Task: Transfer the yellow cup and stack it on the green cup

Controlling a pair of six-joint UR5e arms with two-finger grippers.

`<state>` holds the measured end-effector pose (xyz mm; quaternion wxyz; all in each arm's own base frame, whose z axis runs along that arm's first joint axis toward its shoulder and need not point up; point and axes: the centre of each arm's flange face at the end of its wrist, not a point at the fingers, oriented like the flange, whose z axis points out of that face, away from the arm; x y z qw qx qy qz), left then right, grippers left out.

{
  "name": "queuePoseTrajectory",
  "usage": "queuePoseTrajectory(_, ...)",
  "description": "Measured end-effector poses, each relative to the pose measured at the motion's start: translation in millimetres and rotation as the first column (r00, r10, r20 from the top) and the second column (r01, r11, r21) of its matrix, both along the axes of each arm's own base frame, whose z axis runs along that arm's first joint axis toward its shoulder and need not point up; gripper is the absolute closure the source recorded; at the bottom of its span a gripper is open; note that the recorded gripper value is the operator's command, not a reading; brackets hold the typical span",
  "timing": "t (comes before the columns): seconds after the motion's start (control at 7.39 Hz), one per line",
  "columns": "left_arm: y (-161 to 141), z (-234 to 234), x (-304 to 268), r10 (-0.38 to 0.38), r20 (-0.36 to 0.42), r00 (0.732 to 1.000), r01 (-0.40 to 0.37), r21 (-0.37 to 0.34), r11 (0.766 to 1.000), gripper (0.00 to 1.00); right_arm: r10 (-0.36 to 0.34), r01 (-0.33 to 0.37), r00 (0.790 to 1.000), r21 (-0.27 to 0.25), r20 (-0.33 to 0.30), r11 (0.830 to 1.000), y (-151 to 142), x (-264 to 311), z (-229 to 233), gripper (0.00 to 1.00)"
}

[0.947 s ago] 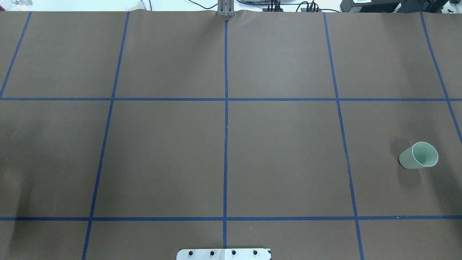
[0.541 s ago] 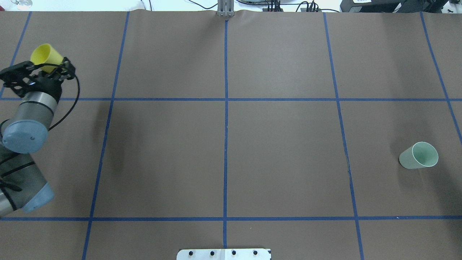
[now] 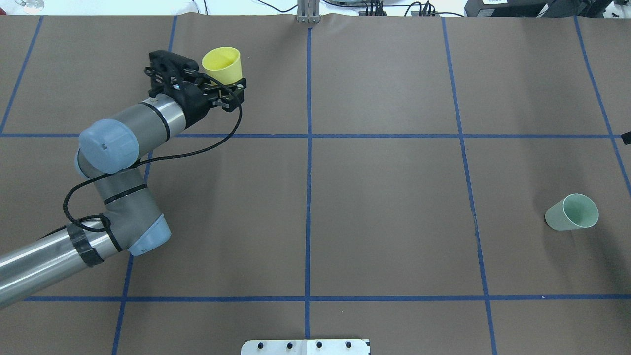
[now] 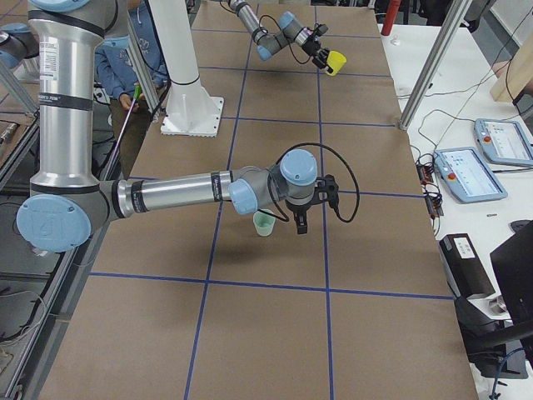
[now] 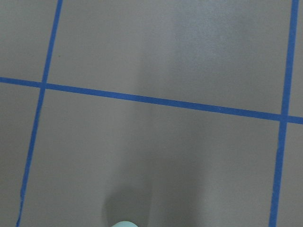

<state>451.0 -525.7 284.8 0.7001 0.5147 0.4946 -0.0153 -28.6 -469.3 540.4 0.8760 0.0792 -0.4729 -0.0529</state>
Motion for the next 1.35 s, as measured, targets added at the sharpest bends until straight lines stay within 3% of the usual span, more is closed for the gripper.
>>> queuePoseTrajectory(0.14,-1,-13,18,0.058,0.013,0.998,-0.058,0.026,0.998,0.50,-0.001,0.001,1.000,0.002,0.009,1.000,-1,-1,-4,0.00)
queuePoseTrajectory(0.41,3,-14,45,0.087,0.047,0.995,-0.089,0.037,0.995,0.58,0.005,-0.005,1.000,0.020,0.020,1.000,-9,-2,-20,0.00)
queuePoseTrajectory(0.81,37,-31,82,0.062,0.016,0.998,-0.063,0.106,0.992,0.55,-0.005,0.001,0.999,0.079,0.047,0.997,-43,-26,-73,0.00)
queuePoseTrajectory(0.95,43,-51,96,0.068,-0.007,0.998,-0.066,0.125,0.990,0.38,-0.014,0.009,0.998,0.072,0.068,0.997,-55,-53,-102,0.00)
queuePoseTrajectory(1.22,46,-100,134,0.086,0.034,0.996,-0.091,0.205,0.975,0.46,-0.021,0.020,0.992,0.011,0.122,1.000,-69,-122,-170,0.00)
queuePoseTrajectory(1.35,52,-121,150,0.101,0.060,0.993,-0.113,0.241,0.964,0.42,-0.029,0.032,0.989,-0.016,0.142,0.999,-70,-157,-201,0.00)
